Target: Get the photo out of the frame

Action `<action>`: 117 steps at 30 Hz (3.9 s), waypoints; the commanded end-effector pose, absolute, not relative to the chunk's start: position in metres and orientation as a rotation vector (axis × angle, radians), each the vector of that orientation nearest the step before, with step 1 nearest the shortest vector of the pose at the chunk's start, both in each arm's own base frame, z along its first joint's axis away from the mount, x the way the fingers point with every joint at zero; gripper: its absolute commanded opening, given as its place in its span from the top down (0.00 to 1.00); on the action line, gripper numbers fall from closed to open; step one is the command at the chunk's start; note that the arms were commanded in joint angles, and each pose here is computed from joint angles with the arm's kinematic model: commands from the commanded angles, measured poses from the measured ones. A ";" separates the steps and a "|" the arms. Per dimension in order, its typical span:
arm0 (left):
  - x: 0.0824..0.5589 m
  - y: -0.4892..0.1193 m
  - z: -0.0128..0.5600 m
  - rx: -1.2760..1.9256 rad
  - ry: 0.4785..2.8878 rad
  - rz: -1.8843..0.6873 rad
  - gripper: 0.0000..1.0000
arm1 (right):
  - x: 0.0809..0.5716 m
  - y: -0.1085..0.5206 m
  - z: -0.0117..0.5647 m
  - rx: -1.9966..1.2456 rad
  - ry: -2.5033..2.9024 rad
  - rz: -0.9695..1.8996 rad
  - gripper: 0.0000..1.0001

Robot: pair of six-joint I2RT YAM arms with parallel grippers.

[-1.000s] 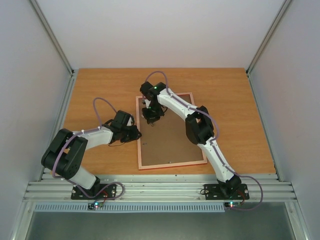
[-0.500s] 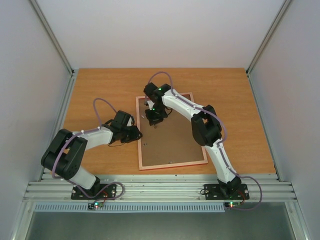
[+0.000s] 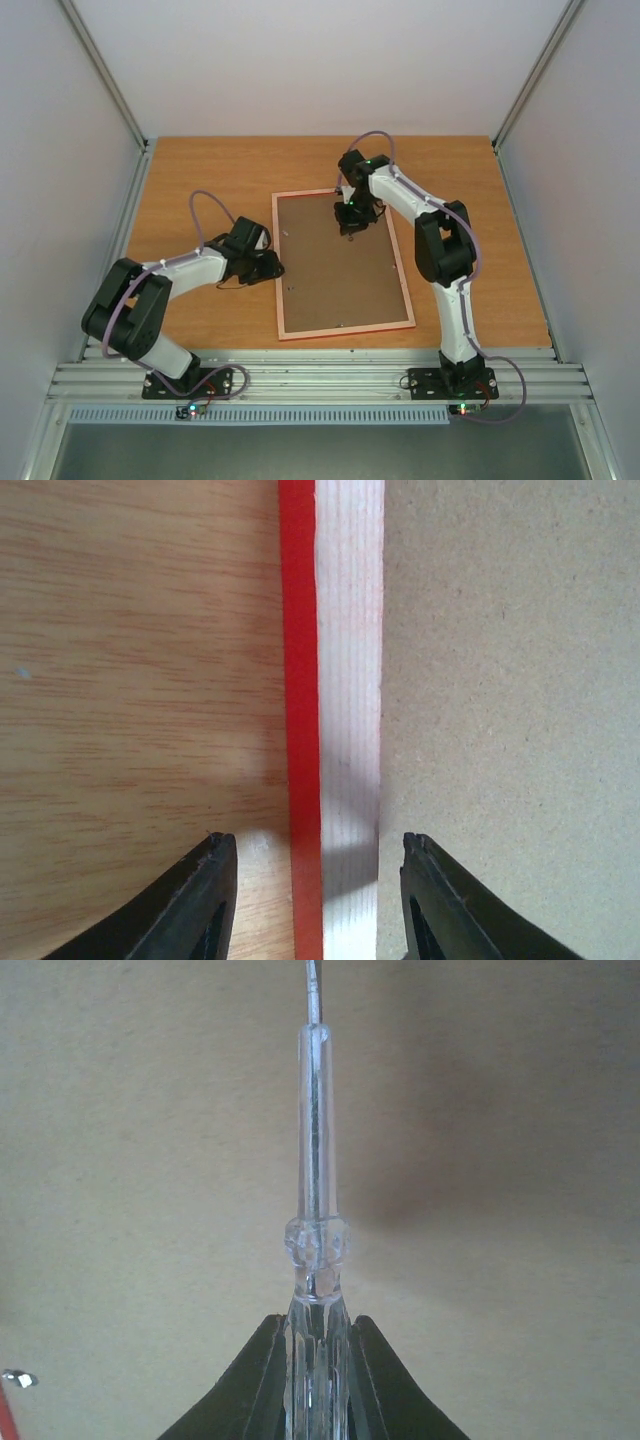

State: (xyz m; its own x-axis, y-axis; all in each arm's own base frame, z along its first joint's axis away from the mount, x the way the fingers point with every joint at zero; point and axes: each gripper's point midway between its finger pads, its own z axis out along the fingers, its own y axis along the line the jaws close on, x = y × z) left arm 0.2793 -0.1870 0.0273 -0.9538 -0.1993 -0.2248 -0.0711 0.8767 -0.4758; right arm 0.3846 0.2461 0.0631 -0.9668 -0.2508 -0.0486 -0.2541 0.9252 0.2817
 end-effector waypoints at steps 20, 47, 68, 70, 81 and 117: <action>0.296 -0.189 0.023 -0.114 2.821 -0.603 0.63 | 0.452 0.200 0.052 -0.382 3.072 0.455 0.99; 0.293 -0.188 0.017 -0.081 2.846 -0.584 0.68 | 0.440 0.220 0.038 -0.543 3.130 0.537 0.99; 0.294 -0.183 0.017 -0.088 2.847 -0.545 0.67 | 0.425 0.203 0.090 -0.420 3.044 0.458 0.99; 0.293 -0.183 0.017 -0.086 2.845 -0.545 0.67 | 0.419 0.195 0.092 -0.368 3.050 0.432 0.99; 0.293 -0.183 0.024 -0.082 2.824 -0.558 0.63 | 0.366 0.151 0.109 -0.076 3.074 0.369 0.99; 0.267 -0.184 0.023 -0.106 2.823 -0.650 0.55 | 0.215 0.100 0.043 0.201 3.313 0.219 0.99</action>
